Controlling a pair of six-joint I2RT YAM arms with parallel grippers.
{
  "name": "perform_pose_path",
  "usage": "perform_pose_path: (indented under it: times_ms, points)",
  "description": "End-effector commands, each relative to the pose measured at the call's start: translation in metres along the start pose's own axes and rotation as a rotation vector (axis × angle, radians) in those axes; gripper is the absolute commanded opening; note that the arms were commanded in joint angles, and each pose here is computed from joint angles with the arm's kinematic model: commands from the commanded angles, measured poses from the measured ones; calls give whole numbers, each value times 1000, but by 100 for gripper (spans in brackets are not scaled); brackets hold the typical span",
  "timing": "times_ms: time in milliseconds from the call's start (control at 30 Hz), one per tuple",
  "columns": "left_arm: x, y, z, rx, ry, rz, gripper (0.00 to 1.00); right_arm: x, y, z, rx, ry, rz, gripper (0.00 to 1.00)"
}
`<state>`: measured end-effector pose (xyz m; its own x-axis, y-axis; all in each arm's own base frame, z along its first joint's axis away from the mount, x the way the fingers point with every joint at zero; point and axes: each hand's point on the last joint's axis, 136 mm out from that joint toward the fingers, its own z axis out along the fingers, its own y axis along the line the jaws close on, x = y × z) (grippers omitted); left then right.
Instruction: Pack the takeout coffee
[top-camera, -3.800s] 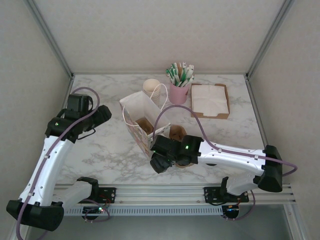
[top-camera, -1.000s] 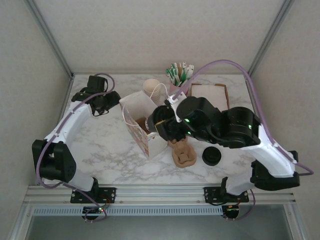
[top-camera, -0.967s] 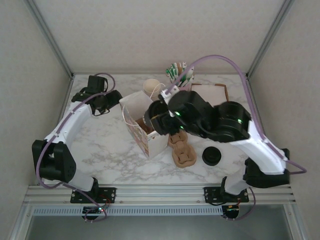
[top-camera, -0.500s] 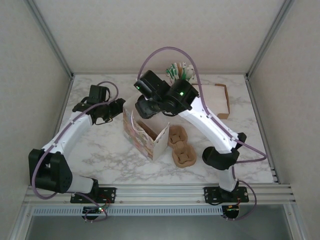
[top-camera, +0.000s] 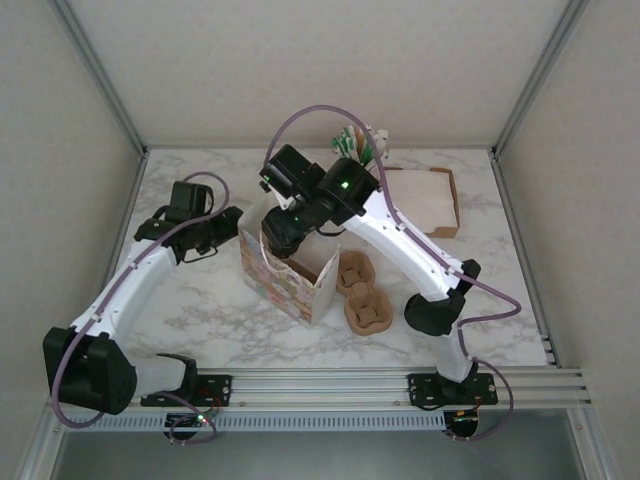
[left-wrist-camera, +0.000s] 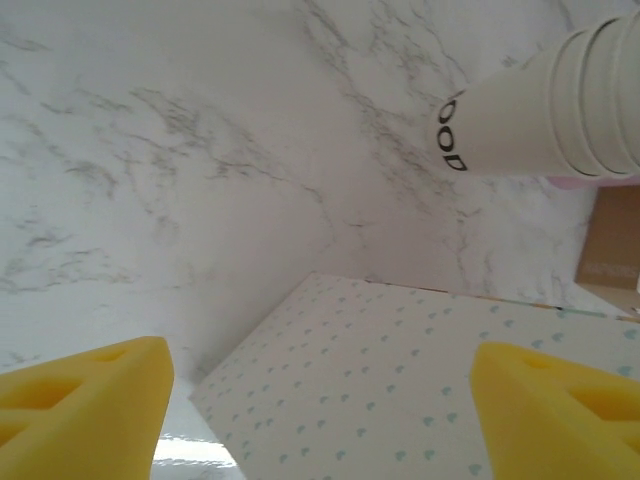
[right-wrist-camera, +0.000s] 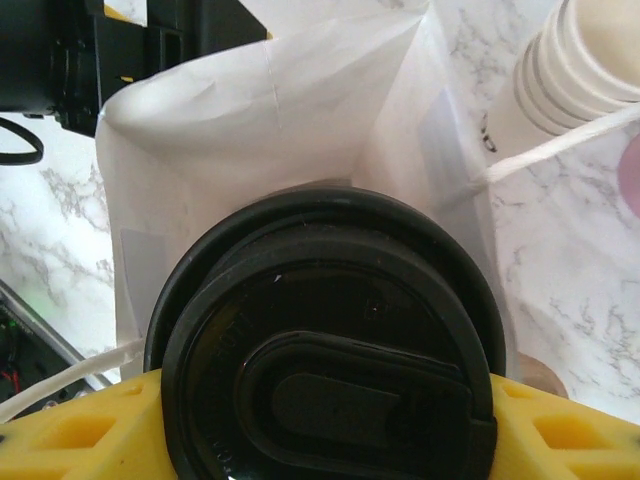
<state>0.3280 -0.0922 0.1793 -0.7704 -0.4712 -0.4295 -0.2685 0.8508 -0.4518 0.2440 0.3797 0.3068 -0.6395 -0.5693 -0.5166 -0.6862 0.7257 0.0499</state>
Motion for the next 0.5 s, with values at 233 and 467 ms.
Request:
perform_pose_path:
  times_ms: [233,467]
  points:
    - [-5,41,-25,-123,-91,-54,81,5,22,41,-46,66,-121,60]
    - [-6,52,-34,-114,-114,-91,82,5,28,61,-64,80,-184,60]
